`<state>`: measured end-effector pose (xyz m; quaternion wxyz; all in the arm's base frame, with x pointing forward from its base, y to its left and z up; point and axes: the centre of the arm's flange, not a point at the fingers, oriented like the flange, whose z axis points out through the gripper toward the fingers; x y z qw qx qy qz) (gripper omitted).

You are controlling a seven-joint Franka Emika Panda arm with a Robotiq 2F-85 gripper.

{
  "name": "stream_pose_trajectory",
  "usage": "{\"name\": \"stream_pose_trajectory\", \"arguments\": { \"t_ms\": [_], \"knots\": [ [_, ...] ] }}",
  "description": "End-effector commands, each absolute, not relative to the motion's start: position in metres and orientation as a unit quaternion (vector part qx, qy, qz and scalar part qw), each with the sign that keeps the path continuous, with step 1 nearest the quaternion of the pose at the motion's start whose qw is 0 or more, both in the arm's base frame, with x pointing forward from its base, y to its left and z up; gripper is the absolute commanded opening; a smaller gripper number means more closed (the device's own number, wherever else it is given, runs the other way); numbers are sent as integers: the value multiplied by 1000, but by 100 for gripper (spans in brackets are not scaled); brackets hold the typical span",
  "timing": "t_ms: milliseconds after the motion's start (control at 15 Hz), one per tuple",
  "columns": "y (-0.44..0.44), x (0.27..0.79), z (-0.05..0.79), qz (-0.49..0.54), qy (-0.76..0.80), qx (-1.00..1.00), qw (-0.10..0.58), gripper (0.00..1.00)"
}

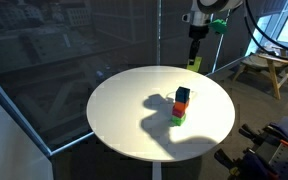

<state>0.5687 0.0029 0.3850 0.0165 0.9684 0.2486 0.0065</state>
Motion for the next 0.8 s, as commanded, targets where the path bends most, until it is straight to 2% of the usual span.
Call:
{"name": "stream_pose_trajectory", "arguments": {
  "t_ms": [0,733],
  "knots": [
    [19,562,386,8,250,968,27,30],
    [74,549,372,1,301,954,19,30]
  ]
}}
